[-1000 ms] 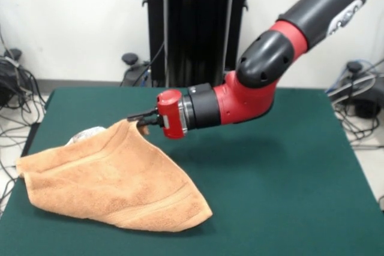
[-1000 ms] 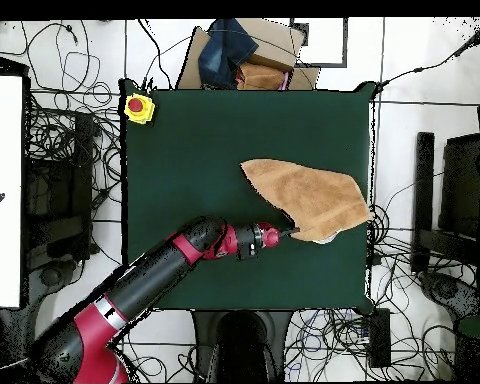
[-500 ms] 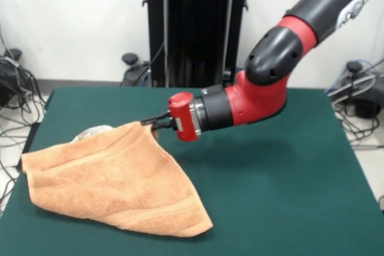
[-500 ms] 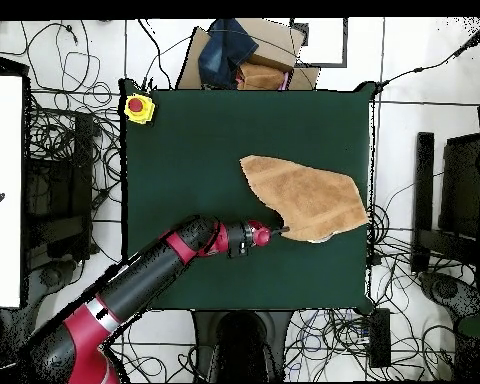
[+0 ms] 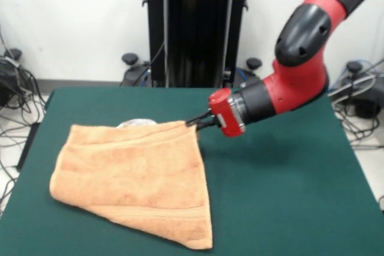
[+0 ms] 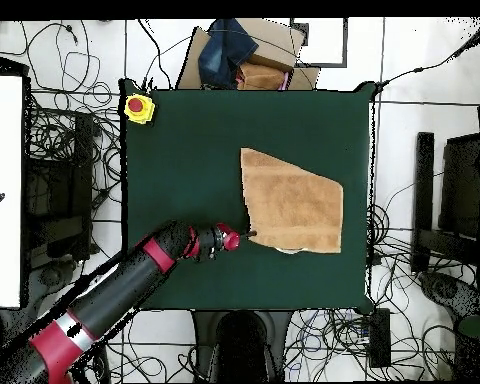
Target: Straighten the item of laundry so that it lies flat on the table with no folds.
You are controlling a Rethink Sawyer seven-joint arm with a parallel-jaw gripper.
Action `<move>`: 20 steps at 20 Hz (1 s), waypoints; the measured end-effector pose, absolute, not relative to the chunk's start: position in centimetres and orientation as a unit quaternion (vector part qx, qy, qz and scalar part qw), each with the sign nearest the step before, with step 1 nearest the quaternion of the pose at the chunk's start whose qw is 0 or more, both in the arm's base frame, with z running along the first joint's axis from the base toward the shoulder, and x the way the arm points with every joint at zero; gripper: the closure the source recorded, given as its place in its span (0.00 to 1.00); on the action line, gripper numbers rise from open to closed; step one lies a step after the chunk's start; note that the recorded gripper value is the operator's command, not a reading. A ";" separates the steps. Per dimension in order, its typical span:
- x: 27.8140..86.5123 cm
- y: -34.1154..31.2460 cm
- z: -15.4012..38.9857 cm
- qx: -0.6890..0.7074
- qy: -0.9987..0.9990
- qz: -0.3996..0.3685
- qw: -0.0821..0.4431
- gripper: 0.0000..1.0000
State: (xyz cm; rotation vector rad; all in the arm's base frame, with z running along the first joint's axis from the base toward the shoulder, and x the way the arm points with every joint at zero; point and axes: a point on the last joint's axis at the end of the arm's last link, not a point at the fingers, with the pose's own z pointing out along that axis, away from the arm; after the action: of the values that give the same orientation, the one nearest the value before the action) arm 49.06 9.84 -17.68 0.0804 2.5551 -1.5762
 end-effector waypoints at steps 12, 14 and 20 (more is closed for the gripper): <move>46.2 14.7 -17.4 0.005 0.876 -0.480 0.052 1.00; 45.8 14.8 -17.7 -0.003 0.878 -0.476 0.051 1.00; 45.0 14.7 -18.5 -0.019 0.880 -0.471 0.047 1.00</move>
State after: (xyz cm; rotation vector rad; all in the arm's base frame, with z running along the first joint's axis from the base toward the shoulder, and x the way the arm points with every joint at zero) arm 45.02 14.65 -18.49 -0.0587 2.6863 -1.4381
